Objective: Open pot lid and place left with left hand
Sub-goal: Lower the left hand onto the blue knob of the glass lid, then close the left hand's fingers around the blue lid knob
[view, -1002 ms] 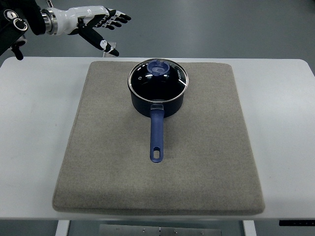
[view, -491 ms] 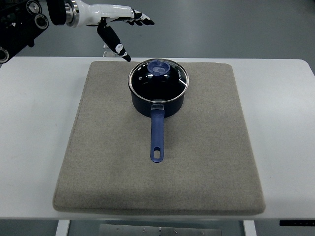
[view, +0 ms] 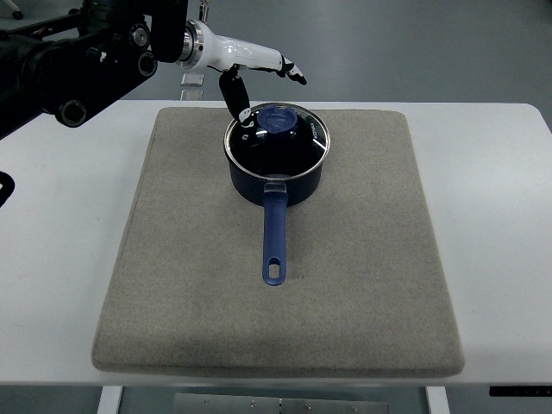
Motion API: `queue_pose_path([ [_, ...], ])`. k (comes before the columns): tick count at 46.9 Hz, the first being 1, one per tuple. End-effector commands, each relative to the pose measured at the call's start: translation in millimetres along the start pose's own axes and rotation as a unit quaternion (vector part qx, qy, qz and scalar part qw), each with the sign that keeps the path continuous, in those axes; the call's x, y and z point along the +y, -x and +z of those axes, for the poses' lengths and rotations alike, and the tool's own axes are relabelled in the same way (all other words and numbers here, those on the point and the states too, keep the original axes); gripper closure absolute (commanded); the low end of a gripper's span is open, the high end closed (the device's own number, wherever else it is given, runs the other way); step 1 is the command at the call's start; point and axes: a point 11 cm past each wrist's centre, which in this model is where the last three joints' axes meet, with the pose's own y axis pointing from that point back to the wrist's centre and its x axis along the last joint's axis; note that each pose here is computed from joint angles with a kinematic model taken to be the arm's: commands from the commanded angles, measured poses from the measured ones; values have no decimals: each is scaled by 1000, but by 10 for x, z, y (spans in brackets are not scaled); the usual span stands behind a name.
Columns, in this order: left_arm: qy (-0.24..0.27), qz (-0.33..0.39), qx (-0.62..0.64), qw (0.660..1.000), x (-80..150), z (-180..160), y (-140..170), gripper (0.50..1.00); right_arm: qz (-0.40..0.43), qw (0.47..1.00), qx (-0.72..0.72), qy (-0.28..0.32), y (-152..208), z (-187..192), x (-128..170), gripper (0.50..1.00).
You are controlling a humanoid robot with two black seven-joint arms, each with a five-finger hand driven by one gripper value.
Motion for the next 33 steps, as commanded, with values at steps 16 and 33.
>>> queue_pose_path([
  [16,10,-16,-33,999,-201,207,145,551,0,1000,0,0,0,-1,0,583],
  [33,3,-18,-33,999,-201,159,154,645,0,1000,0,0,0,-1,0,583],
])
